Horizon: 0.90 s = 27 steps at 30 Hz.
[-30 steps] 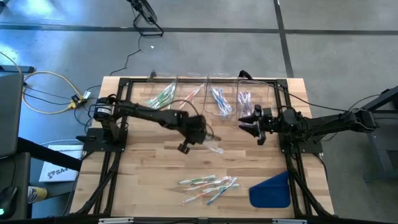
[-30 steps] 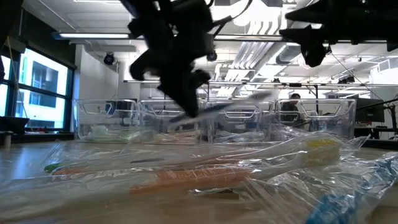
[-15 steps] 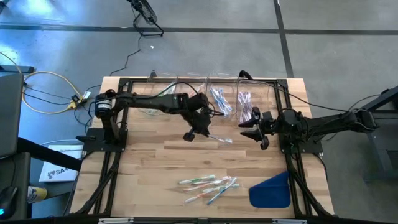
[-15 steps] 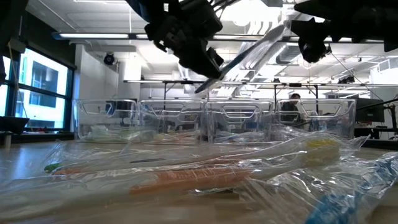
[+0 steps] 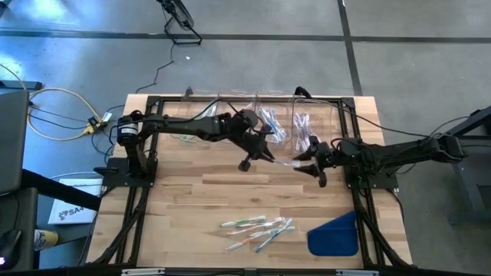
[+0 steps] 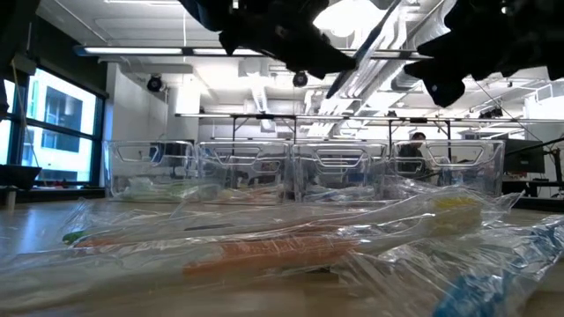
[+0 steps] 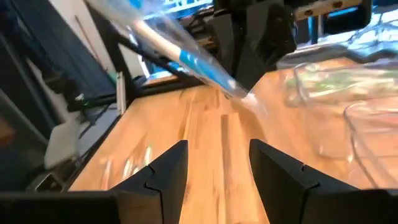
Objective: Pick & Place Toothbrushes
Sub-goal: Put the blue toothbrush into the middle right transparent bin
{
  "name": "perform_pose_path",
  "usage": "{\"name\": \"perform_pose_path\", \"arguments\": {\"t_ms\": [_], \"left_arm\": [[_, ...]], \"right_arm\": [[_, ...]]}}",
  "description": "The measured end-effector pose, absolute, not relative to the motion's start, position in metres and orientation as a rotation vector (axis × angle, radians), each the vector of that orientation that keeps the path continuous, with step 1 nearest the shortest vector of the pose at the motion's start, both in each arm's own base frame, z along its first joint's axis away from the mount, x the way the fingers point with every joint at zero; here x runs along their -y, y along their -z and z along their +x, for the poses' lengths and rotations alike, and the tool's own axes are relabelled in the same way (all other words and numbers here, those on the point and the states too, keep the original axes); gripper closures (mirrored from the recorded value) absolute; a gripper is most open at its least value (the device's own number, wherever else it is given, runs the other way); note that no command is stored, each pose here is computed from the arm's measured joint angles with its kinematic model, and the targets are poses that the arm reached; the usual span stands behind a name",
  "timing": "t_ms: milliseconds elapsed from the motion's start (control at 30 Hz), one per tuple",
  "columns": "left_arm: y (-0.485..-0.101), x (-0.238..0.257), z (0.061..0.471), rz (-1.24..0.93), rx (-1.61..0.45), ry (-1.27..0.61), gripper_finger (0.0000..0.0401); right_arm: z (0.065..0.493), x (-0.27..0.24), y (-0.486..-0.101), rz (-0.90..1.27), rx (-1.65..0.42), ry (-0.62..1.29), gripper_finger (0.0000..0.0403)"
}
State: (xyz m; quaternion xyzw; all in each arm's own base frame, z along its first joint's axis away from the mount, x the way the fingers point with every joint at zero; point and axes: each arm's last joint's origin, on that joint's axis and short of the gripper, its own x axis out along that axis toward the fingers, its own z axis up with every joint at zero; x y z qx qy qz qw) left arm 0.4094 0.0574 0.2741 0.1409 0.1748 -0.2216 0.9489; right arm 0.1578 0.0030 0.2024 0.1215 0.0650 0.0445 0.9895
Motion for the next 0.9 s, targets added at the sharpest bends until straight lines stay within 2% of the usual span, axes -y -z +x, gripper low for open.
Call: {"name": "perform_pose_path", "arguments": {"t_ms": [300, 667, 767, 900], "left_arm": [[-0.279, -0.055, 0.415, 0.359, -0.342, 0.271, 0.0389], [-0.279, -0.052, 0.415, 0.376, -0.36, 0.2, 0.0389], [-0.279, -0.052, 0.415, 0.376, -0.361, 0.2, 0.0389], [-0.279, -0.053, 0.415, 0.377, -0.361, 0.199, 0.0389]], "right_arm": [[0.164, -0.001, -0.217, 0.126, 0.054, -0.029, 0.0237], [0.176, 0.0, -0.214, 0.103, 0.095, -0.011, 0.024], [0.179, 0.0, -0.213, 0.103, 0.104, -0.008, 0.0256], [0.181, 0.0, -0.212, 0.103, 0.103, -0.008, 0.0297]]}}
